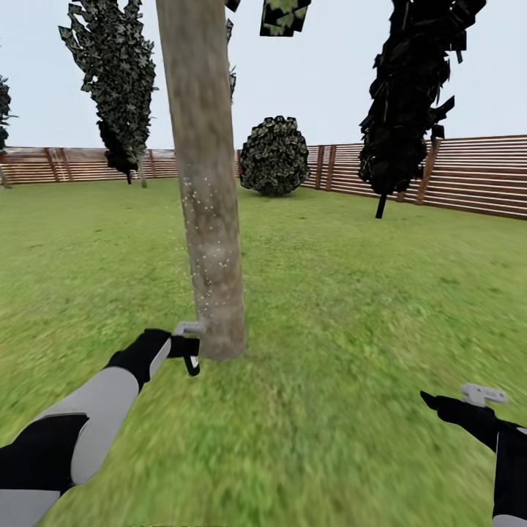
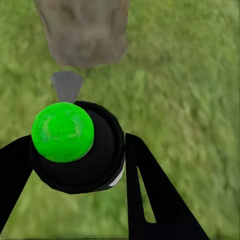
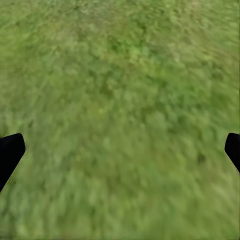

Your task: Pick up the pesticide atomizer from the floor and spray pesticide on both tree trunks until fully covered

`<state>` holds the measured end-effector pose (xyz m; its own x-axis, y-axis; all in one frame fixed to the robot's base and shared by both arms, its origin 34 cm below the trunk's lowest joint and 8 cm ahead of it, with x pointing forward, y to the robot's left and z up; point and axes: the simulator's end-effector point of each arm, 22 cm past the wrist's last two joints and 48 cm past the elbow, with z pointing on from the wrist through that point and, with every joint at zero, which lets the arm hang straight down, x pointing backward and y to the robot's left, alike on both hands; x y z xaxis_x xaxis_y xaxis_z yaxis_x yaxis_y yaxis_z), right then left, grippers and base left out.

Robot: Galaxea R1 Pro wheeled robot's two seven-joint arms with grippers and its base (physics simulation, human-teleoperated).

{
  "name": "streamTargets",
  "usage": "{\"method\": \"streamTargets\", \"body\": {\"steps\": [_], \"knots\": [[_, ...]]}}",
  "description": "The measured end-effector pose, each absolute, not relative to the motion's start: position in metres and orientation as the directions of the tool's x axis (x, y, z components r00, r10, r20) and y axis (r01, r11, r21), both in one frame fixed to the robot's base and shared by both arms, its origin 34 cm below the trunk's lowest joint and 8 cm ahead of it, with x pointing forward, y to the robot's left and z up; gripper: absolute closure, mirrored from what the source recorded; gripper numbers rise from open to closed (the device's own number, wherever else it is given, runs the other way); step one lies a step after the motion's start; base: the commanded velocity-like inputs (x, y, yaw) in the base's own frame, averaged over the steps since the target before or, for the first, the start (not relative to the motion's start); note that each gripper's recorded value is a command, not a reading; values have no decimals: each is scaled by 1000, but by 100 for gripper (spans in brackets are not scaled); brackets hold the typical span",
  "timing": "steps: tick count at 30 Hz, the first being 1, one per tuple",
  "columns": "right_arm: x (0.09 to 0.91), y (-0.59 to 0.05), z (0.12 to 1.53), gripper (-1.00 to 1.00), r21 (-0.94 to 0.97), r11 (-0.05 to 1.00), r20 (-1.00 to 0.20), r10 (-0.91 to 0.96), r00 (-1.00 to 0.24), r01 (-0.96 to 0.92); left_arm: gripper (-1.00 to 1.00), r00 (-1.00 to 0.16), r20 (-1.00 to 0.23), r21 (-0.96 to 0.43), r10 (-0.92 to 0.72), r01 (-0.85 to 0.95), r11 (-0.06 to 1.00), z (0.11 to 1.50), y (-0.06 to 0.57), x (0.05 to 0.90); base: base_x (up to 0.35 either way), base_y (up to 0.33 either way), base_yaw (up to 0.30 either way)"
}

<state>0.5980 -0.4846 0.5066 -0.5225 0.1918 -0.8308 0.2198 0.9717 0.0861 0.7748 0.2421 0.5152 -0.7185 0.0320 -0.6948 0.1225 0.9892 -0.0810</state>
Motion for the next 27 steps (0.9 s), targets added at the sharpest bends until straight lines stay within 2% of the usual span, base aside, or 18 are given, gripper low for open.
{"method": "streamTargets", "body": {"steps": [6, 16, 27], "knots": [[598, -484, 507, -100, 87, 972, -831, 193, -522, 220, 100, -720, -693, -85, 30, 123, 989, 513, 241, 773, 0, -117, 24], [599, -483, 507, -100, 88, 972, -831, 192, -522, 218, 100, -720, -693, -86, 31, 125, 988, 513, 240, 773, 54, -304, 142], [598, -484, 507, -100, 88, 971, -831, 194, -521, 220, 100, -720, -693, -86, 31, 125, 988, 513, 239, 773, 145, -311, 10]]}}
